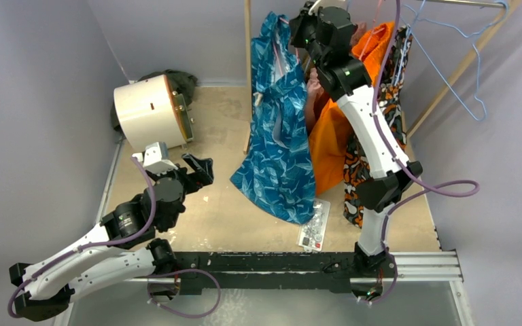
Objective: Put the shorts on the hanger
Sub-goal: Place the hanger at the clothesline.
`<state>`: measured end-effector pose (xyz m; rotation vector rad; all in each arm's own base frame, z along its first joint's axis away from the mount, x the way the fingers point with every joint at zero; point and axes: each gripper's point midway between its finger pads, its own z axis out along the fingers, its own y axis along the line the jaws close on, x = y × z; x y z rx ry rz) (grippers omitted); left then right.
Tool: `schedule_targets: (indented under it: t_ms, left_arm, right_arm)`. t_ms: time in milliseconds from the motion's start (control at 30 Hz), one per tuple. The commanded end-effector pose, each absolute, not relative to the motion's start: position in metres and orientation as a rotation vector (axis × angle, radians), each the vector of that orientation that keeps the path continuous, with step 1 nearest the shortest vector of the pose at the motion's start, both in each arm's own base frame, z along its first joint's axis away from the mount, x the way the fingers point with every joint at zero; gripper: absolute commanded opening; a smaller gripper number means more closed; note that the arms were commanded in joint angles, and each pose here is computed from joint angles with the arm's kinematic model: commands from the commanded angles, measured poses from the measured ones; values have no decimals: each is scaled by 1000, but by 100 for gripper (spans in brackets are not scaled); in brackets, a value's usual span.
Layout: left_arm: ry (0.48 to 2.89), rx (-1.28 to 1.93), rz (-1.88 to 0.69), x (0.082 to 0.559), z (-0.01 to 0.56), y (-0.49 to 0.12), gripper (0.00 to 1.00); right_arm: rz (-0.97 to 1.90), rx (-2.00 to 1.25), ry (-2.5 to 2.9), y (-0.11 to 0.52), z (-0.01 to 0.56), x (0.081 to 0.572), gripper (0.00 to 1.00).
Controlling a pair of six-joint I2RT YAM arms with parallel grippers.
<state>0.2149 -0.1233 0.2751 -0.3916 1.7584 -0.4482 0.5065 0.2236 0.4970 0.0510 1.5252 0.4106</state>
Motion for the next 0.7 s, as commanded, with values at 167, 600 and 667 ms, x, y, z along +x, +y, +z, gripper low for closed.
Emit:
schedule_targets:
  t_ms: [167,600,667]
  left_arm:
    - [1741,-404,-493,218,280,-132,86]
    - [1743,-406,-489,217,279,-131,86]
    - [1745,-402,-488,218,278,-132,86]
  right_arm:
    - [414,30,1584,223,480,507,0]
    - [610,-84,1432,234,554,456,74]
    - [620,-92,1434,233,558,448,81]
